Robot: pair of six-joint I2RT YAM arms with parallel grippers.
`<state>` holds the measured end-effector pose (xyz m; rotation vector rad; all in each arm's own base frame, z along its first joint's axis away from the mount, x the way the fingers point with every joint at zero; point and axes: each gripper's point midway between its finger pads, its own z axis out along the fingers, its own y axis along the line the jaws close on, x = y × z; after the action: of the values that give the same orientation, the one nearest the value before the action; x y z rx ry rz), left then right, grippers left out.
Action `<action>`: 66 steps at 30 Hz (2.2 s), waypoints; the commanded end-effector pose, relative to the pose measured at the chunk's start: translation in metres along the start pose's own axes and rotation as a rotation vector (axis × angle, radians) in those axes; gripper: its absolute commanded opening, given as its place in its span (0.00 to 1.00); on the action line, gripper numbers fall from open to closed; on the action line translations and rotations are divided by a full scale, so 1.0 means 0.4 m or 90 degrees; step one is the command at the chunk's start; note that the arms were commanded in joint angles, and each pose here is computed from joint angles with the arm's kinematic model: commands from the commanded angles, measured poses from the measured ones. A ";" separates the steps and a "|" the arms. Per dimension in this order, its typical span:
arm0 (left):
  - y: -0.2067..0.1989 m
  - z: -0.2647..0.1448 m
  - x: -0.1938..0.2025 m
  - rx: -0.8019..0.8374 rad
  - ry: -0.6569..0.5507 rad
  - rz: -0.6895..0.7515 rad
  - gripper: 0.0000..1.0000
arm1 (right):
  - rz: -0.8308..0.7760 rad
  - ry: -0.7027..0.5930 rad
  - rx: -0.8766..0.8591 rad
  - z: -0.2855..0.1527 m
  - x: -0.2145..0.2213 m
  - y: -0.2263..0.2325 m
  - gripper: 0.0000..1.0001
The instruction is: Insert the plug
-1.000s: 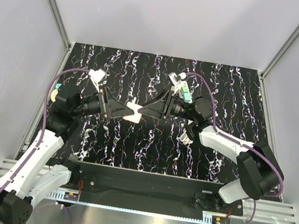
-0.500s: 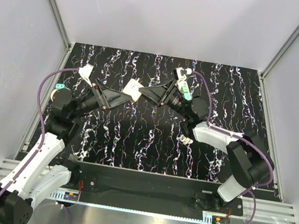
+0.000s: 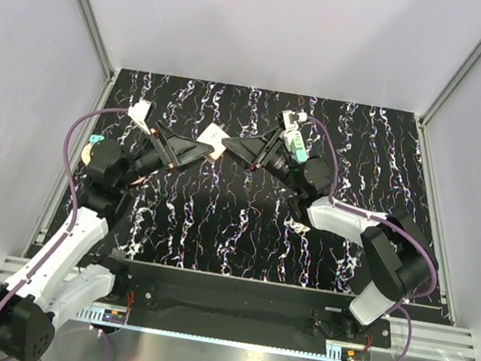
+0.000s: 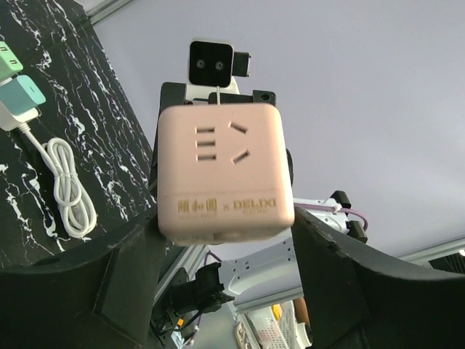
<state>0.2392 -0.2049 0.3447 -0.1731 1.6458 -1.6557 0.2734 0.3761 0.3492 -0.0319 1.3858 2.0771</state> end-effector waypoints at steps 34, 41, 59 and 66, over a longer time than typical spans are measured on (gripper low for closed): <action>0.232 -0.449 -0.314 -0.863 0.093 0.597 0.00 | -0.017 0.190 -0.044 -0.251 0.142 0.063 1.00; 0.308 -0.517 -0.408 -0.968 0.076 0.557 0.00 | -0.035 0.206 0.030 -0.273 0.155 0.047 1.00; 0.504 -0.567 -0.540 -1.009 0.163 0.526 0.00 | -0.054 0.189 0.093 -0.303 0.160 0.031 1.00; 0.584 -0.554 -0.550 -0.955 0.230 0.467 0.00 | -0.048 0.182 0.104 -0.305 0.157 0.018 1.00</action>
<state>0.3353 0.1325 0.1741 -0.0137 2.5449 0.3816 0.1787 0.3052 0.2726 -0.3227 1.7334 1.9620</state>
